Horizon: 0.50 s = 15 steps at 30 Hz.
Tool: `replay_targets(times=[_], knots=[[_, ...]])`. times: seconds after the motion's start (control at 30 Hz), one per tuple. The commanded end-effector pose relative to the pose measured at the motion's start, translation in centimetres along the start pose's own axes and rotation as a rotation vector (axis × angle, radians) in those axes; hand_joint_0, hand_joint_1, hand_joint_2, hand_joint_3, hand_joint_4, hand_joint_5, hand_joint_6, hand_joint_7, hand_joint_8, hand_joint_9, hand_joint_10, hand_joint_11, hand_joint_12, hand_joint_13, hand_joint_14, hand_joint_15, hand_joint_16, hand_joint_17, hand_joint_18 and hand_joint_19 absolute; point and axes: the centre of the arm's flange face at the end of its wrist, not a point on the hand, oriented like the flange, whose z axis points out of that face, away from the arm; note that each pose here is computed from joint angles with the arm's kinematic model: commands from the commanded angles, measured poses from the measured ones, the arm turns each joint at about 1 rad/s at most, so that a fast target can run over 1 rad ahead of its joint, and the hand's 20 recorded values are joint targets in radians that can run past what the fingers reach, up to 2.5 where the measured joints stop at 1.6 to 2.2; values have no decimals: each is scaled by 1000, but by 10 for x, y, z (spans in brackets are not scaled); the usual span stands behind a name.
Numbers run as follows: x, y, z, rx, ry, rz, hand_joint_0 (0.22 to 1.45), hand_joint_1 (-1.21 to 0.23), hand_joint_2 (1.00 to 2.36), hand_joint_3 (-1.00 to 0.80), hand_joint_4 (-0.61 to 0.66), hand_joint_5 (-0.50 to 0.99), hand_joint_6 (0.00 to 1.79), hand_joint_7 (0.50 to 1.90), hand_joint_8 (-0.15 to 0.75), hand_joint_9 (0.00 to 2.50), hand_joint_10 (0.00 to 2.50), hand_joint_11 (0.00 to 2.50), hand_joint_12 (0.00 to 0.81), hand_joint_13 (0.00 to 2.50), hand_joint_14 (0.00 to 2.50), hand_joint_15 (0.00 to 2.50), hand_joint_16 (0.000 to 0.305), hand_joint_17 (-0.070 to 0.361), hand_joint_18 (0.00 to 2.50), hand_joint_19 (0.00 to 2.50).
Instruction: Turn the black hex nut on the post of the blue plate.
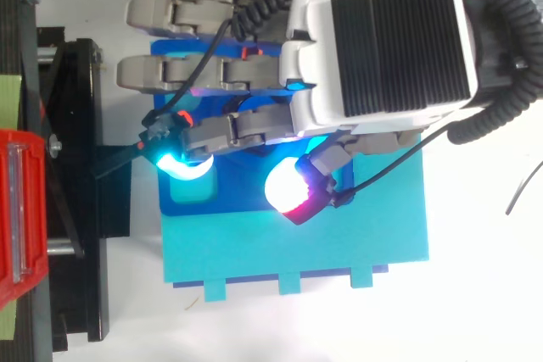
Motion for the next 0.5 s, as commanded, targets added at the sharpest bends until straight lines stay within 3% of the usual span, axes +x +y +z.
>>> replay_targets(times=[0.0,0.47], knots=[[10,-2,4,0,3,13,503,-751,1000,-500,-40,-300,501,795,62,0,0,0,263,0,1,0,36,80,0,109],[10,-5,4,-5,1,20,489,-741,1000,-500,-32,-300,502,797,67,0,0,0,266,0,0,8,37,82,0,115]])
